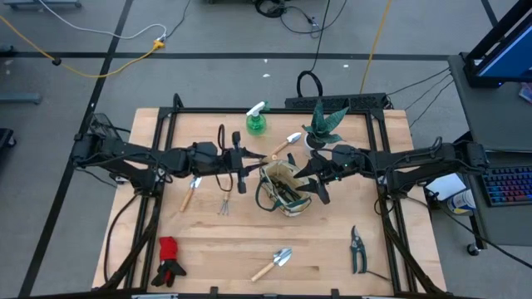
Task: Pick & Place Garden tools in Gardening bag
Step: Put the top brown hand rake into the gardening bag
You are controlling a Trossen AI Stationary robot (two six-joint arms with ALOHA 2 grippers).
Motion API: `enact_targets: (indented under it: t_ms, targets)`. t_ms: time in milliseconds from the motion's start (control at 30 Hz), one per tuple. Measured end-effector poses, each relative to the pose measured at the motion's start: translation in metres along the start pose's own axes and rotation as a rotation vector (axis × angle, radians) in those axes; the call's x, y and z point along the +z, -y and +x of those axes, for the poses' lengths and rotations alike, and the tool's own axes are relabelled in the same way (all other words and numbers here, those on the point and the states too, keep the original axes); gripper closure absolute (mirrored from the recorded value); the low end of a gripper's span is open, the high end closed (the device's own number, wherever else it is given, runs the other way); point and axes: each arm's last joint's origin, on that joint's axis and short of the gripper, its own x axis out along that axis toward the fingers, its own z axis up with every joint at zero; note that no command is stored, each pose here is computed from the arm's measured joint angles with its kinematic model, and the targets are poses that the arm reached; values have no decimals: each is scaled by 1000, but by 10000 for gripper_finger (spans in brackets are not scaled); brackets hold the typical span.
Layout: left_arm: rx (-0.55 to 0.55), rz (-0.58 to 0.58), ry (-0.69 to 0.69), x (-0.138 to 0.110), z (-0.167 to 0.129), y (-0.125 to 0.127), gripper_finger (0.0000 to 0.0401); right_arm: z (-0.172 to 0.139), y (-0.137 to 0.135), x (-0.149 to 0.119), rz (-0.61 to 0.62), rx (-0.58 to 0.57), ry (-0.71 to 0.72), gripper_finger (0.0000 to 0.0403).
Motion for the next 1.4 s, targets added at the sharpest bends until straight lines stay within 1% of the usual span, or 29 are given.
enact_targets:
  t_ms: [267, 400, 500, 600, 667, 833, 967, 1067, 1167, 1333, 1400]
  targets:
    - [17, -1, 54, 3, 3, 0, 325, 0, 0, 0, 0, 0, 2, 193]
    - [14, 29, 60, -4, 13, 6, 325, 0, 0, 0, 0, 0, 3, 193]
    - [9, 72, 60, -12, 22, 12, 325, 0, 0, 0, -1, 0, 3, 193]
    - [18, 114, 91, -15, 28, 16, 325, 0, 0, 0, 0, 0, 3, 193]
    - [24, 120, 114, -17, 32, 19, 325, 0, 0, 0, 0, 0, 3, 193]
    - [11, 118, 105, -30, 43, 27, 325, 0, 0, 0, -1, 0, 2, 193]
    - [-20, 122, 122, -43, 53, 35, 325, 0, 0, 0, -1, 0, 2, 193]
    - [-38, 167, 119, -53, 59, 40, 325, 0, 0, 0, -1, 0, 2, 193]
    - [-79, 209, 109, -61, 63, 44, 325, 0, 0, 0, 0, 0, 2, 193]
    - [-165, 233, 68, -71, 65, 49, 325, 0, 0, 0, 0, 0, 2, 193]
    - [-182, 229, 34, -75, 65, 48, 325, 0, 0, 0, 0, 0, 2, 193]
